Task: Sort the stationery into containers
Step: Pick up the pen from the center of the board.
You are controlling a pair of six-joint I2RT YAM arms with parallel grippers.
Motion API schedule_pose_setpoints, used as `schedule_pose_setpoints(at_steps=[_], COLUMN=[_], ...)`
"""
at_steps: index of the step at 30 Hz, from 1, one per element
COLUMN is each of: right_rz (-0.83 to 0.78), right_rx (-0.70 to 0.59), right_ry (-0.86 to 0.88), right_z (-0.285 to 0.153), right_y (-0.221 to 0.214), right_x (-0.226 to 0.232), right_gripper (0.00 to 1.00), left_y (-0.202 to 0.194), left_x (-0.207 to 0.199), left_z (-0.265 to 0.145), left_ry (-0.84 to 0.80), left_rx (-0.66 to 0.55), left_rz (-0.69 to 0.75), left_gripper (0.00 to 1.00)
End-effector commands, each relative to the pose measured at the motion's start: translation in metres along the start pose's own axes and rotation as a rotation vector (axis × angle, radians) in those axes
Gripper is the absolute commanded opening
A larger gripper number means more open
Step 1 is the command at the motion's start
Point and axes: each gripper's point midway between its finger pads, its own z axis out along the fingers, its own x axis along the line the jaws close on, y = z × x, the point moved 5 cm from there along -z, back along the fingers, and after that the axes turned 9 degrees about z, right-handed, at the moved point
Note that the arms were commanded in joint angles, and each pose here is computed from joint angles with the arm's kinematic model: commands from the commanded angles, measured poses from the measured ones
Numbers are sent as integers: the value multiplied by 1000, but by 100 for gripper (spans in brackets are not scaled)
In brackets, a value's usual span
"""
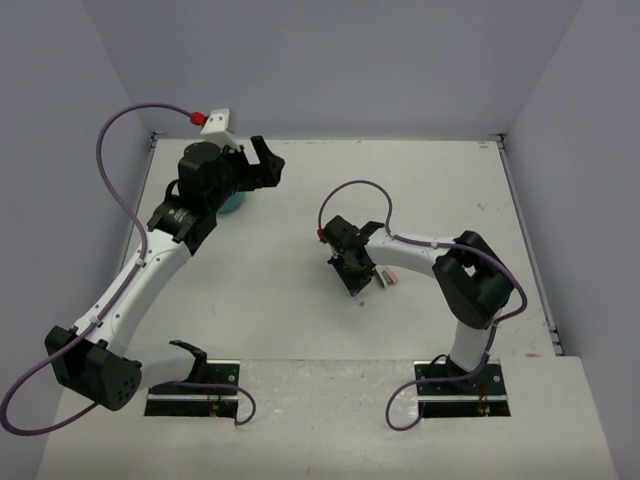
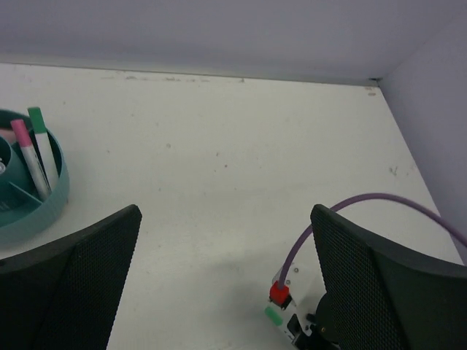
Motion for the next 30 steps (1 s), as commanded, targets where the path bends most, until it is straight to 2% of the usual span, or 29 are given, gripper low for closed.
schedule_pose_setpoints(at_steps=[1,3,6,8,9,12,14,22,24,26,30], right_rz=[-8,-6,-35,-134,-184,-225,-234,-213,-205,-187,-188], right_rx=[-82,-200,-454,-579,-703,-861,-905,-957,-960,-976,-992], right_ry=[41,124,358,596,702,833,867,892,887,873,874], right_z=[-13,-42,-96,-138,-162,-197,-211,-229,-229,-231,-236], right_y=[12,20,38,23,21,20,20,22,23,24,24], right_x=[8,13,32,47,54,61,62,62,61,59,58], right_gripper=[0,0,0,0,0,0,0,0,0,0,0], left_y=[-27,-38,-46,-47,-37,-48,-51,-55,-55,-56,-56], left_x=[-5,-6,-19,-48,-66,-90,-100,-114,-116,-117,-117], left_z=[-13,-16,-22,-35,-48,-74,-80,-85,-87,-88,-85], left_ry=[-97,-137,-293,-578,-759,-1040,-1116,-1183,-1197,-1201,-1190], left_rx=[77,110,126,100,52,68,44,52,51,57,74], left_rz=[-14,-28,-55,-48,-45,-101,-81,-76,-74,-74,-80], left_gripper=[100,100,100,100,100,100,98,75,73,62,31])
